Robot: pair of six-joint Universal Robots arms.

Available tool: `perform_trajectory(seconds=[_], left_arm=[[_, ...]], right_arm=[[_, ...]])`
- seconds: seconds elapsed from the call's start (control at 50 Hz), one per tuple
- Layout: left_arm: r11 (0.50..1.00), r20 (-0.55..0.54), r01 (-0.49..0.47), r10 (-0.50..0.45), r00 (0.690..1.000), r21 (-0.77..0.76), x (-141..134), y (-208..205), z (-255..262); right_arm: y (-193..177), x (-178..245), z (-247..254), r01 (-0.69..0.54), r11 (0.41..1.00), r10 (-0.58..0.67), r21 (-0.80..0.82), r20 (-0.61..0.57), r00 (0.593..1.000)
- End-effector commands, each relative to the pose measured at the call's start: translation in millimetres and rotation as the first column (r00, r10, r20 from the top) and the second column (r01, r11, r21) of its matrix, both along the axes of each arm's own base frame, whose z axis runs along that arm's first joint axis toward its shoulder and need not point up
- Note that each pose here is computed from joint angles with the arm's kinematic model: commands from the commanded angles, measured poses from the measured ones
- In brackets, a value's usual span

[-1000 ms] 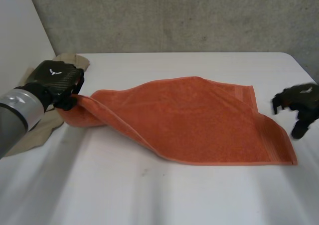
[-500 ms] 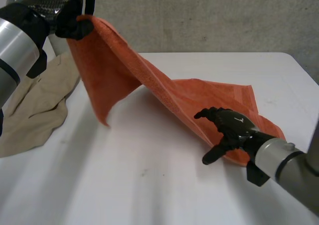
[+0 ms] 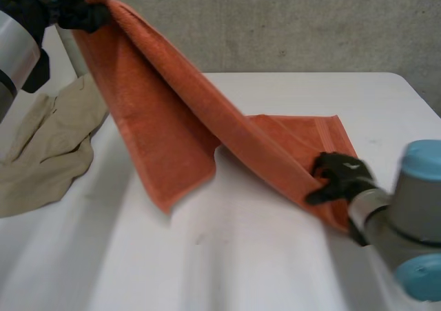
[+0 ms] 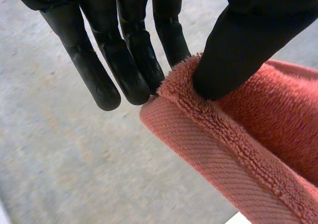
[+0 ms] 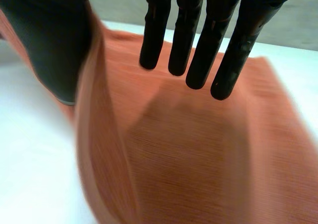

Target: Fold the laundry.

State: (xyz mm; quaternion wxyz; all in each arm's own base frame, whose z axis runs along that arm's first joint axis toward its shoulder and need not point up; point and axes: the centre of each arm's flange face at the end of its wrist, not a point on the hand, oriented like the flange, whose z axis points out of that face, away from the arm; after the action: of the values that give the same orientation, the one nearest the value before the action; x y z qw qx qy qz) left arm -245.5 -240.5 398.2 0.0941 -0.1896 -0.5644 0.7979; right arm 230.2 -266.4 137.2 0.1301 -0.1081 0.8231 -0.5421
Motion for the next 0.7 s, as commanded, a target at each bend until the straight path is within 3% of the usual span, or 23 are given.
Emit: perform_trajectory(seconds=[0.02, 0.12, 0.26, 0.36, 0.44, 0.56, 0.64, 0.7], left_arm=[[0.996, 0.006, -0.084, 0.084, 0.996, 0.040, 18.1, -15.7, -11.2], [0.993, 0.026, -0.091, 0.089, 0.996, 0.077, 20.1, -17.5, -24.6], [0.980, 0.064, -0.138, 0.130, 0.989, 0.141, 32.9, -24.1, -43.5], [0.961, 0.115, -0.157, 0.133, 0.984, 0.228, 38.1, -18.9, -58.3], [0.945, 0.190, -0.169, 0.119, 0.975, 0.280, 39.5, -10.5, -68.5], [0.919, 0.352, -0.195, 0.067, 0.934, 0.342, 39.3, -1.7, -97.2], [0.890, 0.450, -0.210, 0.006, 0.893, 0.404, 36.0, -4.2, -131.5], [0.863, 0.508, -0.216, -0.054, 0.860, 0.457, 29.6, -12.3, -160.5]], right_arm=[[-29.0, -60.8, 3.2, -0.064, 0.998, 0.061, -0.014, -0.154, 0.986], [-31.9, -66.0, 50.2, -0.163, 0.981, 0.145, -0.108, -0.161, 0.976], [-37.2, -89.9, 131.0, -0.157, 0.946, 0.071, -0.284, -0.291, 0.954], [-27.0, -96.0, 186.0, -0.249, 0.909, 0.048, -0.335, -0.509, 0.859], [-20.1, -95.9, 213.0, -0.286, 0.902, 0.044, -0.323, -0.590, 0.806], [-15.3, -95.4, 213.9, -0.303, 0.929, 0.123, -0.211, -0.598, 0.792], [-31.5, -93.0, 176.6, -0.344, 0.938, 0.238, -0.048, -0.632, 0.738], [-39.2, -86.9, 144.4, -0.354, 0.931, 0.313, 0.086, -0.686, 0.657]])
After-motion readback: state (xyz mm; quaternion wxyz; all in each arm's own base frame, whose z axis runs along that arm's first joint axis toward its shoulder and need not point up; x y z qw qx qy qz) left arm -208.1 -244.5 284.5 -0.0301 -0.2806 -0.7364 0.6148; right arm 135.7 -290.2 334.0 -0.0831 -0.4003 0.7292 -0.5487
